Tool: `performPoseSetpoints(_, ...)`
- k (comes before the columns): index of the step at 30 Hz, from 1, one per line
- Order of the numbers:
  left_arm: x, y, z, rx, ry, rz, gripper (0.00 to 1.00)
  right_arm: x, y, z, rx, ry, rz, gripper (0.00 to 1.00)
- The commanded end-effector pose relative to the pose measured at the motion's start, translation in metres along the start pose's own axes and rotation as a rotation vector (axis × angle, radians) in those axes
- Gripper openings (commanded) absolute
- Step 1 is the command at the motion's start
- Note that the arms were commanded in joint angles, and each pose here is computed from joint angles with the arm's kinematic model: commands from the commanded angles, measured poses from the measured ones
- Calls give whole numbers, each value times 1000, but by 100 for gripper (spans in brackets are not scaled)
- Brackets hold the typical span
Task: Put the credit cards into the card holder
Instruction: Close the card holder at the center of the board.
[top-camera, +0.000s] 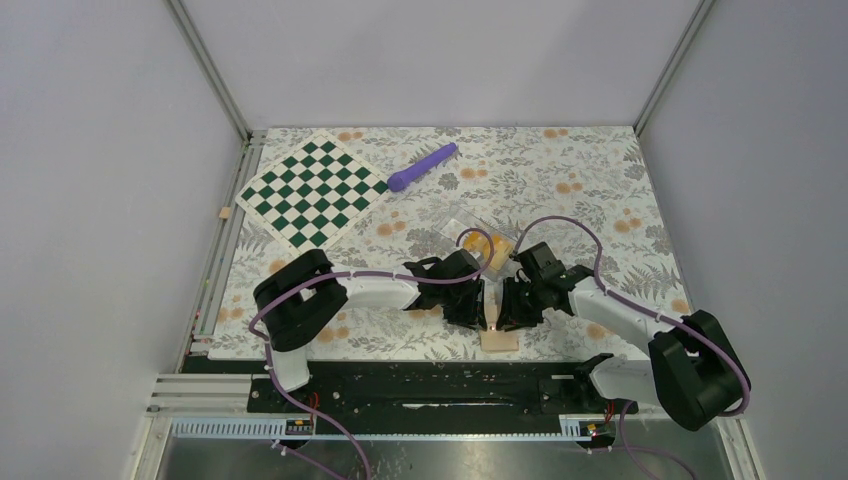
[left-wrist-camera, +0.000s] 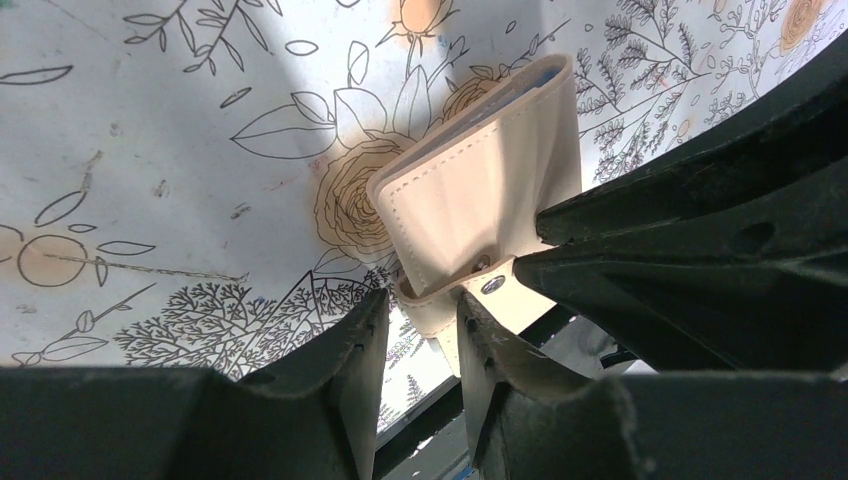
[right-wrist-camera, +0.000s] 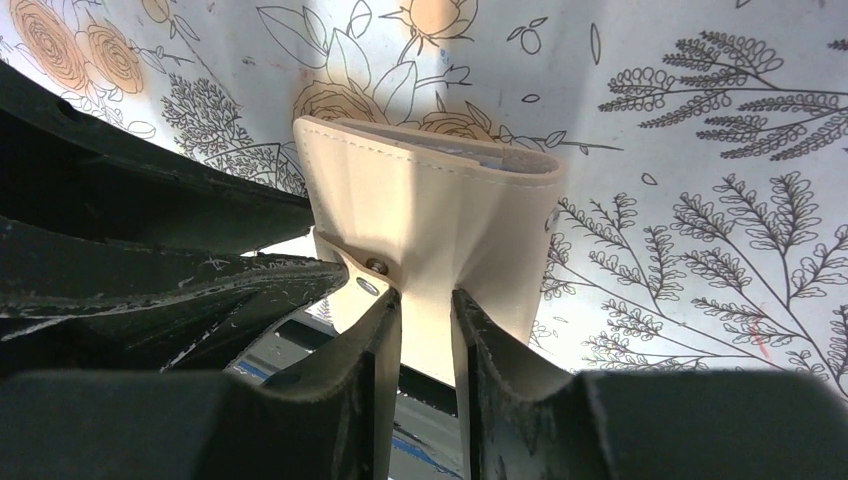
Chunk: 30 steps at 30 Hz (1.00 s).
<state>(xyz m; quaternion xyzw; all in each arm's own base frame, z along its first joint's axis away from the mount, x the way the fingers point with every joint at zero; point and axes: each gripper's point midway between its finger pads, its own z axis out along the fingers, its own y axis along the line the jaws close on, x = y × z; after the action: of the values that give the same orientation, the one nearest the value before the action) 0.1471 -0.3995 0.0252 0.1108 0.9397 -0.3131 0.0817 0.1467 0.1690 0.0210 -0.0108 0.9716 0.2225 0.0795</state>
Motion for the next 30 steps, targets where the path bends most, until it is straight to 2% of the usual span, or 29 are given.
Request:
performPoseSetpoints(1,4,9,4,-52,14,15,32,1,-11,13,41,9,-18,32)
performPoseSetpoints(4,3,8,2,-46,7,12,33,1,-12,13,44,6,-18,32)
performPoseSetpoints(9,-2,-6,-4,18,-24,2,41,2,-12,13,44,7,-17,33)
performPoseSetpoints(13,-5,-12,-8,54,-40,-2,41,2,-12,14,43,11,-18,33)
performPoseSetpoints(30,3,9,16,-16,-1,-43,37,5,-13,17,38,26,-14,34)
